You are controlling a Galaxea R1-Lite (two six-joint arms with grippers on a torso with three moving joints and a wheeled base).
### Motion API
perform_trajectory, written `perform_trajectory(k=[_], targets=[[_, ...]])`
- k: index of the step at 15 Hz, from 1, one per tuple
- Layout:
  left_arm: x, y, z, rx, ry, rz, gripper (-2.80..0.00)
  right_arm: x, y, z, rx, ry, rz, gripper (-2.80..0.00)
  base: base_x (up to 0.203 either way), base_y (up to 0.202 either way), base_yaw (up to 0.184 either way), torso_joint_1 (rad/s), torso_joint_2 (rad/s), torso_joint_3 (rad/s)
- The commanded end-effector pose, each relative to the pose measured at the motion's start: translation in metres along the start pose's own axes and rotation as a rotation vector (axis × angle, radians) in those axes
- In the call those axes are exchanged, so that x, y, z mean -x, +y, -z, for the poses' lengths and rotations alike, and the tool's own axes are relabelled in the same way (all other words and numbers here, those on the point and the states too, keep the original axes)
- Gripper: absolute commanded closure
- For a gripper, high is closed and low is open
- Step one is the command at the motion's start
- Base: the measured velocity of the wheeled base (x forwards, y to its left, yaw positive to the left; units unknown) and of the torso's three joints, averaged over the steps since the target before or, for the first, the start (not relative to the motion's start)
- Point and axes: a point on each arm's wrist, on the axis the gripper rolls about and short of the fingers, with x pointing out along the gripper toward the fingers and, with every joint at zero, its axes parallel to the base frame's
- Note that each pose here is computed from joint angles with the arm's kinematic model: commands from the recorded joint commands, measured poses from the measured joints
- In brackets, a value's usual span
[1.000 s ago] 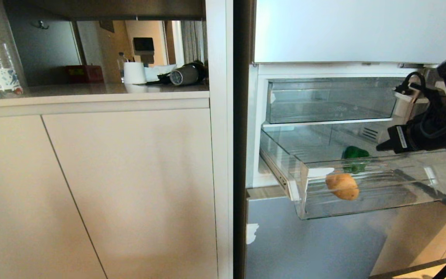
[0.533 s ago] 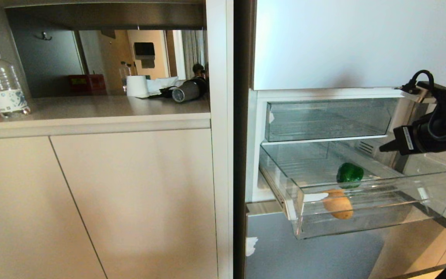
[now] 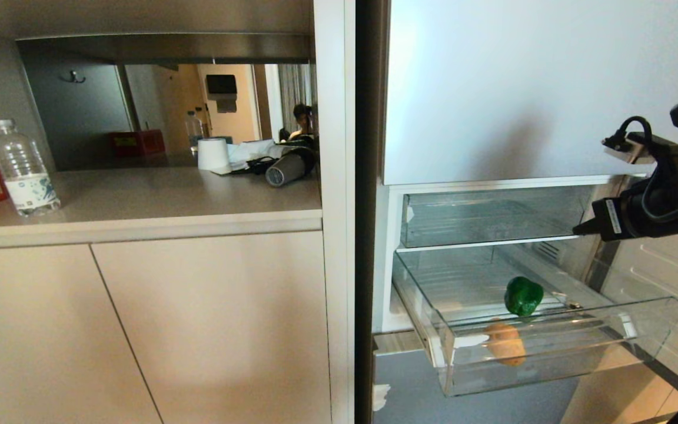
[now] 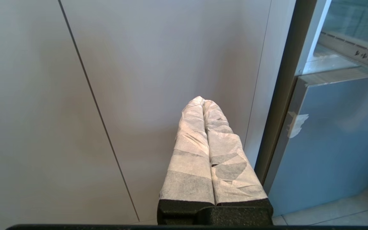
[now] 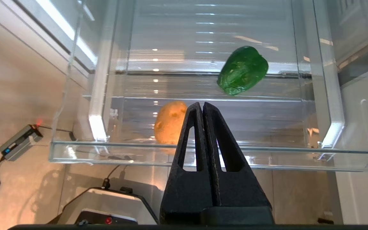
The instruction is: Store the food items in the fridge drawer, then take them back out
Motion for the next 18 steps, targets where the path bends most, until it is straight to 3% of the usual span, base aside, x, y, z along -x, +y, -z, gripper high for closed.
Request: perform_trajectory(k=[1, 7, 10, 14, 18], targets=[[0.000, 0.000, 0.000, 0.000, -0.001, 0.000, 0.00, -0.016, -0.003, 0.005, -0.007, 0.048, -0.001, 0.00, 0.000, 0.000, 0.000, 0.092, -0.23, -0.143], [0.000, 0.000, 0.000, 0.000, -0.001, 0.000, 0.00, -0.079, -0.018, 0.008, -0.024, 0.121, 0.017, 0.00, 0.000, 0.000, 0.000, 0.010, -0.02, -0.012], [0.000, 0.000, 0.000, 0.000, -0.002, 0.000, 0.00, -0.118, -0.031, -0.004, -0.037, 0.123, 0.030, 0.00, 0.000, 0.000, 0.000, 0.000, 0.00, 0.000], [0.000, 0.000, 0.000, 0.000, 0.000, 0.000, 0.00, -0.128, -0.035, -0.018, -0.063, 0.122, 0.054, 0.00, 0.000, 0.000, 0.000, 0.000, 0.00, 0.000], [0.000, 0.000, 0.000, 0.000, -0.002, 0.000, 0.00, -0.133, -0.039, -0.037, -0.168, 0.163, 0.080, 0.00, 0.000, 0.000, 0.000, 0.000, 0.00, 0.000]])
